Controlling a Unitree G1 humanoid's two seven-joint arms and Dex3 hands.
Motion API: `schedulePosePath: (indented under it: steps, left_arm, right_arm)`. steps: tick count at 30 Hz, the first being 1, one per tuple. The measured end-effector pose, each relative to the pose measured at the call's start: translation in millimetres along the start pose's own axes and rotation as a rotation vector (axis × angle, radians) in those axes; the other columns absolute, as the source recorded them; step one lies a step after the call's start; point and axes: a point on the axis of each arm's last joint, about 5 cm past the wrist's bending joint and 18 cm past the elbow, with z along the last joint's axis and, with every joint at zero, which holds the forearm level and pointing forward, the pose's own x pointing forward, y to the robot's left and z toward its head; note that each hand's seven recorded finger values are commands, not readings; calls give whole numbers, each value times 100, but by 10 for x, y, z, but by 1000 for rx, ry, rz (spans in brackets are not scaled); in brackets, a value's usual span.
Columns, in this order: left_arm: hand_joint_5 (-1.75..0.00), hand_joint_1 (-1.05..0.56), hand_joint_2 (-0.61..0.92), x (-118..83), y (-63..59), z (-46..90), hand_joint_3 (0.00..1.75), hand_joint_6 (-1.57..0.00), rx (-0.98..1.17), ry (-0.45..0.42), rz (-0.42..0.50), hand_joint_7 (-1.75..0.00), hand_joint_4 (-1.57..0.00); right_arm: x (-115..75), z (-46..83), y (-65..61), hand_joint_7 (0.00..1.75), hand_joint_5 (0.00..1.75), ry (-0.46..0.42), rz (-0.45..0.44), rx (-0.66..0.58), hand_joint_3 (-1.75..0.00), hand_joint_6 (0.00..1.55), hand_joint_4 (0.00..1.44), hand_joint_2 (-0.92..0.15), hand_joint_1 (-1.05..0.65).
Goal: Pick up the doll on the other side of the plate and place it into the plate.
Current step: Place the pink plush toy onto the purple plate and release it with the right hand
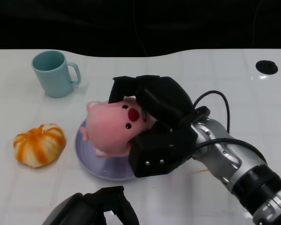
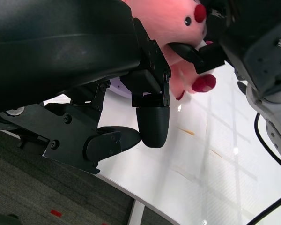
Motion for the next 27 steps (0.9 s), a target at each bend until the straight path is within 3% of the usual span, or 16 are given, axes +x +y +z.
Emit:
schedulePosePath:
  steps: [4, 6, 7, 8, 10, 11, 14, 17, 27]
  left_arm:
    - [-175, -23, 79, 2, -5, -1, 69, -67, 7, -7, 1, -119, -66]
    - [-175, -24, 79, 3, -7, -2, 69, -67, 9, -8, 1, -119, -66]
    - [-175, -23, 80, 4, -7, -4, 69, -67, 12, -6, 1, -119, -67]
    - [-175, -23, 80, 4, -7, -4, 69, -66, 14, -5, 1, -119, -67]
    - [-175, -22, 80, 5, -8, -7, 69, -66, 17, -5, 1, -120, -67]
    - [-175, -23, 80, 5, -8, -8, 69, -66, 19, -4, 1, -120, -67]
    - [-175, -23, 79, 7, -7, -8, 69, -65, 22, -4, 2, -122, -68]
    - [-175, -23, 79, 8, -6, -8, 68, -65, 23, -4, 2, -122, -67]
    - [-175, -24, 79, 23, 3, -25, 68, -65, 26, 2, 4, -124, -67]
  right_arm:
    - [24, 27, 99, 169, 175, 4, 30, 7, -132, 76, 100, -26, -22]
    - [29, 26, 127, 108, 167, 9, 40, 11, -102, 85, 88, -41, -24]
    - [32, 25, 133, 67, 152, 13, 44, 14, -78, 84, 78, -51, -26]
    - [36, 24, 137, 44, 133, 16, 49, 17, -65, 81, 67, -58, -30]
    - [41, 20, 135, 15, 85, 18, 75, 15, -43, 69, 52, -73, -38]
    - [45, 21, 135, 6, 60, 19, 98, 8, -30, 49, 33, -84, -52]
    - [51, 28, 128, 1, 39, 27, 188, -28, -22, 25, 11, -91, -71]
    - [63, 43, 96, 0, 33, 27, 230, -41, -23, 15, 1, -92, -83]
    - [78, 89, -55, 0, 18, 9, 306, -85, -26, 5, 0, -92, -94]
